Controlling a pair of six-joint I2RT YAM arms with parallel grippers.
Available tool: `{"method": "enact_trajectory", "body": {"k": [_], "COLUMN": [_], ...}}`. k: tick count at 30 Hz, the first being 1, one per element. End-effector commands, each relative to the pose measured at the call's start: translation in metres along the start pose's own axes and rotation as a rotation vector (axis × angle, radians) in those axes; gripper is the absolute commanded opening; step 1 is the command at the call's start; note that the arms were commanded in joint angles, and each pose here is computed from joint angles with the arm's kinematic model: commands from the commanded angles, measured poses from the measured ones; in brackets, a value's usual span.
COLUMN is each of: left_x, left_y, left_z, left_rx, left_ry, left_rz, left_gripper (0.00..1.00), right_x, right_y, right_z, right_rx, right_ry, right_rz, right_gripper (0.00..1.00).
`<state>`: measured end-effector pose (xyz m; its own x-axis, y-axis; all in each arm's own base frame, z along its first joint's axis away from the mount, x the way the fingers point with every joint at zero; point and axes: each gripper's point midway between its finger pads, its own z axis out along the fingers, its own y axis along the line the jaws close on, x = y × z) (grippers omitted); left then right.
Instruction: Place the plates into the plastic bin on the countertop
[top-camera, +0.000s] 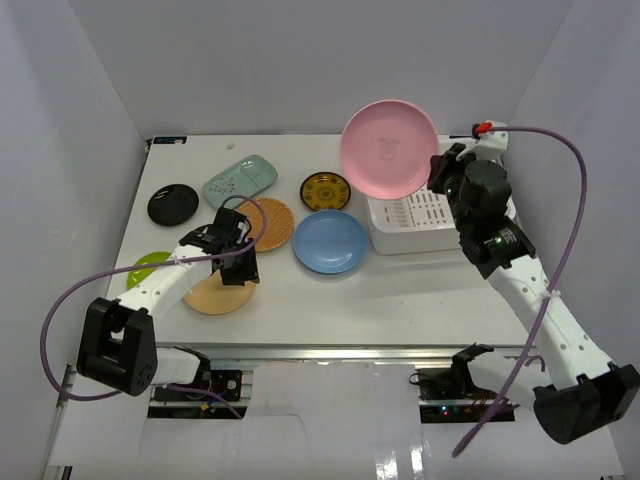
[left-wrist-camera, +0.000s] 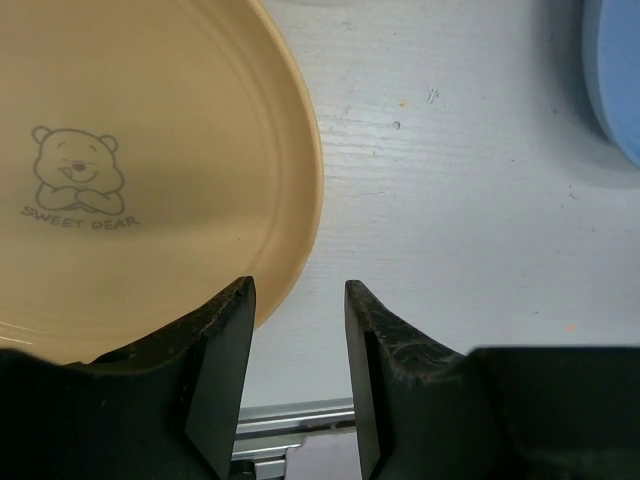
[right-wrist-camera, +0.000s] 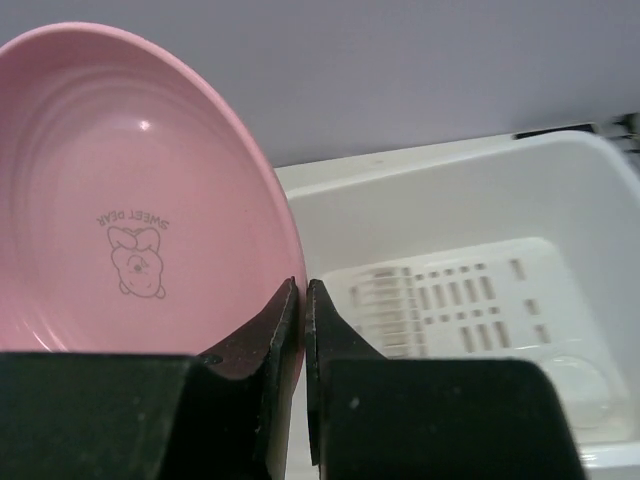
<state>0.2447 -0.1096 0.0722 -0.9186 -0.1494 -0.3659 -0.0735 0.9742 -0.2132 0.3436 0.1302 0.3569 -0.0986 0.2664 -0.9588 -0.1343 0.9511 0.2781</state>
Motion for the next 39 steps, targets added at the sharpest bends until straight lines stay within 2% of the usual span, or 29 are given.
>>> {"method": "enact_trajectory", "body": {"k": [1,4,8,15,16,17,18,19,21,22,24,29,33,35,36,39], "left_x": [-0.011,-0.005,0.003,0.009,0.012,0.013,0.014,0.014,0.009,0.007,-0.001,-0.01,-0.044,-0.067,-0.084,-0.107], "left_y": [-0.003,0.003,0.008,0.014,0.015,0.015,0.014,0.012,0.007,0.004,-0.004,-0.028,-0.078,-0.113,-0.134,-0.18], "left_z": [0.002,0.013,0.023,0.032,0.035,0.036,0.036,0.035,0.026,0.022,0.003,-0.038,-0.097,-0.14,-0.167,-0.2], "left_rx": [-0.051,-0.11,-0.167,-0.225,-0.233,-0.234,-0.231,-0.225,-0.206,-0.194,-0.162,-0.042,0.169,0.305,0.369,0.485], "left_ry": [-0.038,-0.016,0.013,0.04,0.054,0.06,0.065,0.066,0.041,0.028,-0.011,-0.068,-0.196,-0.274,-0.338,-0.422], "left_rz": [0.078,0.098,0.13,0.161,0.163,0.165,0.165,0.166,0.161,0.153,0.145,0.109,0.092,0.097,0.11,0.159], "left_gripper": [0.52,0.52,0.5,0.34,0.2,0.11,0.0,0.0,0.0,0.0,0.0,0.0,0.0,0.0,0.0,0.0], "right_x": [-0.014,0.005,0.046,0.103,0.106,0.11,0.113,0.115,0.114,0.112,0.108,0.084,0.059,0.042,0.038,0.025], "right_y": [-0.047,-0.1,-0.127,-0.146,-0.148,-0.149,-0.15,-0.149,-0.15,-0.151,-0.15,-0.131,-0.107,-0.096,-0.092,-0.072], "right_z": [0.027,0.046,0.058,0.069,0.068,0.068,0.066,0.065,0.061,0.06,0.057,0.048,0.039,0.03,0.027,0.011], "right_rx": [0.142,0.254,0.268,0.304,0.311,0.311,0.314,0.309,0.309,0.312,0.304,0.232,0.131,0.087,0.074,-0.019], "right_ry": [0.013,0.087,0.198,0.334,0.341,0.347,0.354,0.359,0.357,0.351,0.341,0.281,0.229,0.188,0.178,0.143], "right_rz": [-0.069,-0.061,-0.018,0.003,0.009,0.011,0.012,0.014,0.01,0.011,0.013,0.036,0.062,0.074,0.083,0.117], "right_gripper": [0.08,0.08,0.08,0.08,0.08,0.13,0.34,0.44,0.58,0.61,0.68,0.7,0.7,0.8,0.81,0.86]}}
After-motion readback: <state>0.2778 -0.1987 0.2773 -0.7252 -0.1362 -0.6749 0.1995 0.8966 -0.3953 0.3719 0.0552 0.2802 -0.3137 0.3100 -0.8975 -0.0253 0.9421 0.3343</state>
